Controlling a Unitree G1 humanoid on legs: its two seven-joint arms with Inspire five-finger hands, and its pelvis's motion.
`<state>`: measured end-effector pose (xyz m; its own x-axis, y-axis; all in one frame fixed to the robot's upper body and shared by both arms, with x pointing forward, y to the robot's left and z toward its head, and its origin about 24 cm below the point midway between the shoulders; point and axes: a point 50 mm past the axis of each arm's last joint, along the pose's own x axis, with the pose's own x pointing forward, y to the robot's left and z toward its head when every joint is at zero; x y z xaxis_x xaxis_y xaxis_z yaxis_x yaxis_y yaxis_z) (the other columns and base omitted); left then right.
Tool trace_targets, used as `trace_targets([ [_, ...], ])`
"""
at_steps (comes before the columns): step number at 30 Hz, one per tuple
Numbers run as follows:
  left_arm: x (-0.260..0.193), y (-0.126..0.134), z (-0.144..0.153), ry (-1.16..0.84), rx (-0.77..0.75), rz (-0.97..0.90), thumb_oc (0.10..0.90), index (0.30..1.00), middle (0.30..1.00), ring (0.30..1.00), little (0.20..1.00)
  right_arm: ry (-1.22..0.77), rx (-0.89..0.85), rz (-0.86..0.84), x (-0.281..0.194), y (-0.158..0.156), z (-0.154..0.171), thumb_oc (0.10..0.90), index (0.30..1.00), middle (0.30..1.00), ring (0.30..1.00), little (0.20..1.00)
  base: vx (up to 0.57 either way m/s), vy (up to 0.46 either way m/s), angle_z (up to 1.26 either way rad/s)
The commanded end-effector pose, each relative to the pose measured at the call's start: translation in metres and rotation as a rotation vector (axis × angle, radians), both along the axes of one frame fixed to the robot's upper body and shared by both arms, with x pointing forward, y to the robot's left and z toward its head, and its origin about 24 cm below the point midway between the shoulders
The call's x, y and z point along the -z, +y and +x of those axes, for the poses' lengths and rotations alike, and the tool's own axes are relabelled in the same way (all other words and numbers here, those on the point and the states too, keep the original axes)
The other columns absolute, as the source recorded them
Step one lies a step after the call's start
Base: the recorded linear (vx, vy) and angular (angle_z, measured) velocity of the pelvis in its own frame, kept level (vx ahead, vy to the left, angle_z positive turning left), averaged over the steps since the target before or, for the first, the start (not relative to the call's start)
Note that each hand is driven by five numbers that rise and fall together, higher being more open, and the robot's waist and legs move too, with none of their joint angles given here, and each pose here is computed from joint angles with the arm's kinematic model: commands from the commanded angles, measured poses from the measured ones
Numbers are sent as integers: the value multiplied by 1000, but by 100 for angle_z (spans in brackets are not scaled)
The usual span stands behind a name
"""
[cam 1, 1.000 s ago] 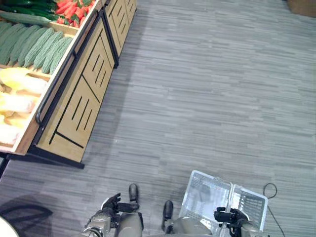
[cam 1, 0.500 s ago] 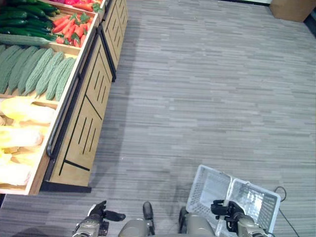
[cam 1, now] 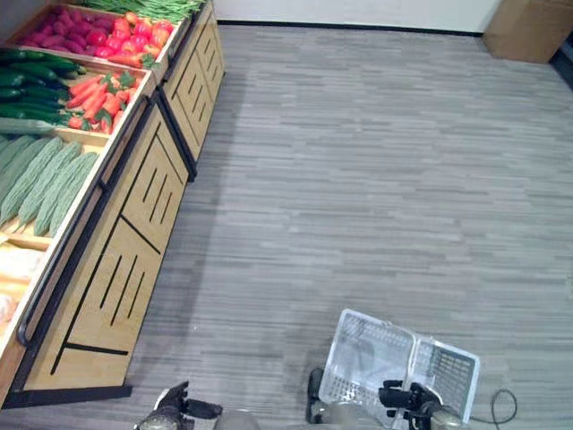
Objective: Get the vegetables into the basket
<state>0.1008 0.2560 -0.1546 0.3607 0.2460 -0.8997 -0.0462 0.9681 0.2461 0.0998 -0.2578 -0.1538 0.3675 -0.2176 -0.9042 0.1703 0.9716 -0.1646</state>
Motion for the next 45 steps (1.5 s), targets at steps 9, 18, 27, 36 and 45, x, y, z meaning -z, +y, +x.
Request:
trace_targets([
  [9,5,-21,4,5,28,-56,900,1000,1000,1000,1000,13,28,-118,-12,-40,-13,400,300,300,300,300,150,-39,43],
  [18,0,-5,5,2,29,-16,900,1000,1000,1000,1000,57,-41,-69,-2,-18,-17,400,300,300,300,300,185,328,-22],
  [27,-4,2,13,-33,25,8,900,1000,1000,1000,1000,52,-80,-60,-2,-13,-8,400,300,300,300,300,53,274,-1],
  [36,-6,5,18,-39,43,29,900,1000,1000,1000,1000,6,-121,-50,-4,-7,8,400,300,300,300,300,68,65,51],
  [45,-7,-3,29,-77,-38,-13,900,1000,1000,1000,1000,90,-159,-58,0,-10,-15,400,300,300,300,300,207,-383,120],
])
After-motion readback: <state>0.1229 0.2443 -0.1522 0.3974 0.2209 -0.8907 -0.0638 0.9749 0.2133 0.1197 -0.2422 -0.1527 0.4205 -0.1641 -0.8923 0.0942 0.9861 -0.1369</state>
